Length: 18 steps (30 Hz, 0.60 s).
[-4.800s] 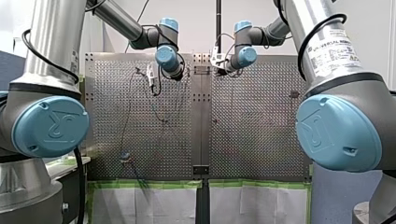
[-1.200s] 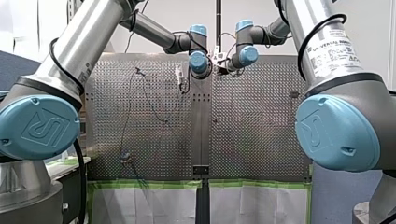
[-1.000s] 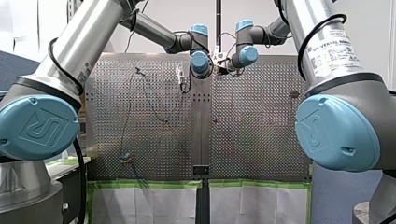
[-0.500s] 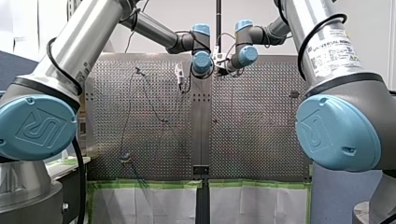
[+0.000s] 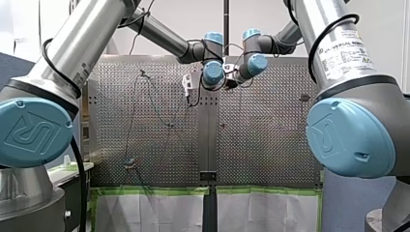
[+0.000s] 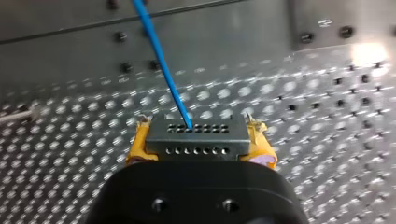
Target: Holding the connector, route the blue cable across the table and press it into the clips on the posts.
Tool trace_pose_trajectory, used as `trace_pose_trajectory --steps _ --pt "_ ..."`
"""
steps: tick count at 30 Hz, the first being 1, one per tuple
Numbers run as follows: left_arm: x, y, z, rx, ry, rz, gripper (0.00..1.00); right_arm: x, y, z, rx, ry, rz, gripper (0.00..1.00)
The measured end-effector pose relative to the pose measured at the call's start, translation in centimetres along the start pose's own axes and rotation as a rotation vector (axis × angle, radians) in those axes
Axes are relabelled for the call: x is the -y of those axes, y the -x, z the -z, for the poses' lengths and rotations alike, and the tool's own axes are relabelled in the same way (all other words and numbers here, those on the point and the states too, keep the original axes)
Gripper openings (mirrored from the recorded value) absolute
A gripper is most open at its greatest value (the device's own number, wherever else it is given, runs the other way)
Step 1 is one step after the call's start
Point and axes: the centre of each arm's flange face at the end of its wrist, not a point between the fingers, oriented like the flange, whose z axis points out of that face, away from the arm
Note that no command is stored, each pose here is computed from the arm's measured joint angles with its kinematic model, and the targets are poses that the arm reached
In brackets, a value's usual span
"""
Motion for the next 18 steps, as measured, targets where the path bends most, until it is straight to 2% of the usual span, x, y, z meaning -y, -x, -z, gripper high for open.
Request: trace_pose_trajectory --steps 5,7,18 --pt "-0.7 -1.8 0.7 -0.008 0.030 0.010 0.00 -0.8 1.8 0.3 0.030 0.021 0.007 0.00" --pt "-0.9 -2.4 0.8 -0.009 0.029 0.010 0.00 -1.0 2.4 0.5 0.039 0.026 0.008 0.00" --pt "-1.7 -6.4 1.2 -0.030 -0.042 0.000 0.00 -1.8 5.7 0.9 0.045 0.033 0.010 0.00"
